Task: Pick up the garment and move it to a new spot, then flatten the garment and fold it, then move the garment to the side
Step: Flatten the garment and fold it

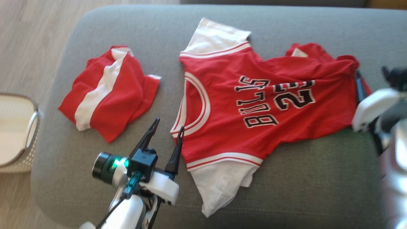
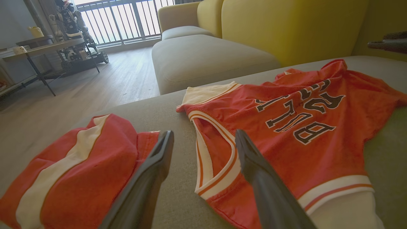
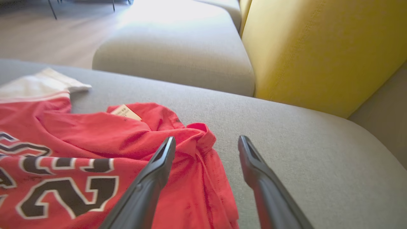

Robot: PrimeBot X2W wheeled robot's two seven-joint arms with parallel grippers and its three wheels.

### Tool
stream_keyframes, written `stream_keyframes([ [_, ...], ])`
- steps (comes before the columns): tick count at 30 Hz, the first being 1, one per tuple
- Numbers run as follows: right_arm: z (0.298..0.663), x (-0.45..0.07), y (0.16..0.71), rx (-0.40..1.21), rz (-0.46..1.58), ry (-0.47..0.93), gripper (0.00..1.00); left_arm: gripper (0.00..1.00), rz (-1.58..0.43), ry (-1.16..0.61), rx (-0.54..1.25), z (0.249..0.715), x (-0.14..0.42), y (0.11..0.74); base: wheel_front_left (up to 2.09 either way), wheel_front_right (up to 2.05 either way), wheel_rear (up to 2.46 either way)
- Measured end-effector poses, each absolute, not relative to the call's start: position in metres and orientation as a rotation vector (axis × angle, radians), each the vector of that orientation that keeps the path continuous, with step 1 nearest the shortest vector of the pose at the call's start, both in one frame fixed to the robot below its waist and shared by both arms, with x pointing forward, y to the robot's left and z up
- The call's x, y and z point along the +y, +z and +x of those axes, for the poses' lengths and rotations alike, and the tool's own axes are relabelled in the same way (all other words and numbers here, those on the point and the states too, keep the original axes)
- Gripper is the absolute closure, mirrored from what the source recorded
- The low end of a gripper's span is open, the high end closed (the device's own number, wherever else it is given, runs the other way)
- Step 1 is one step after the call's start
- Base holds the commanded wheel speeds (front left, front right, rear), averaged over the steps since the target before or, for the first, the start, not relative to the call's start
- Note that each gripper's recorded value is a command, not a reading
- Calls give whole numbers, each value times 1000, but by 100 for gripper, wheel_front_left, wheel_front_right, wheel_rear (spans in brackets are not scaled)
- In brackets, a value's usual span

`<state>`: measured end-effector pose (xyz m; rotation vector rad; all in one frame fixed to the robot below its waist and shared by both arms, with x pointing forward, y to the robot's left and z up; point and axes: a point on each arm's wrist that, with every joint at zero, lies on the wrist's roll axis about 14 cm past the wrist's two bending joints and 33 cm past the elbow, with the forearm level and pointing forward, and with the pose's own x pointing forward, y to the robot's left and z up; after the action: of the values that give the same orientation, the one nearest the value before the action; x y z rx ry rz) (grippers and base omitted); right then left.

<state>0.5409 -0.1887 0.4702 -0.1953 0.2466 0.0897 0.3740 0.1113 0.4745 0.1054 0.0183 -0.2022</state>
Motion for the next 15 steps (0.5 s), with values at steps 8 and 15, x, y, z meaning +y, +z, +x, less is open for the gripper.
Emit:
stream_keyframes([
  [8, 454, -166, 476, 69, -25, 86, 0, 0, 50, -232, 28, 358, 97, 473, 0, 0, 0],
  [15, 423, -169, 480, 30, 78, 83, 0, 0, -35, -225, 104, 361, 100, 452, 0, 0, 0],
])
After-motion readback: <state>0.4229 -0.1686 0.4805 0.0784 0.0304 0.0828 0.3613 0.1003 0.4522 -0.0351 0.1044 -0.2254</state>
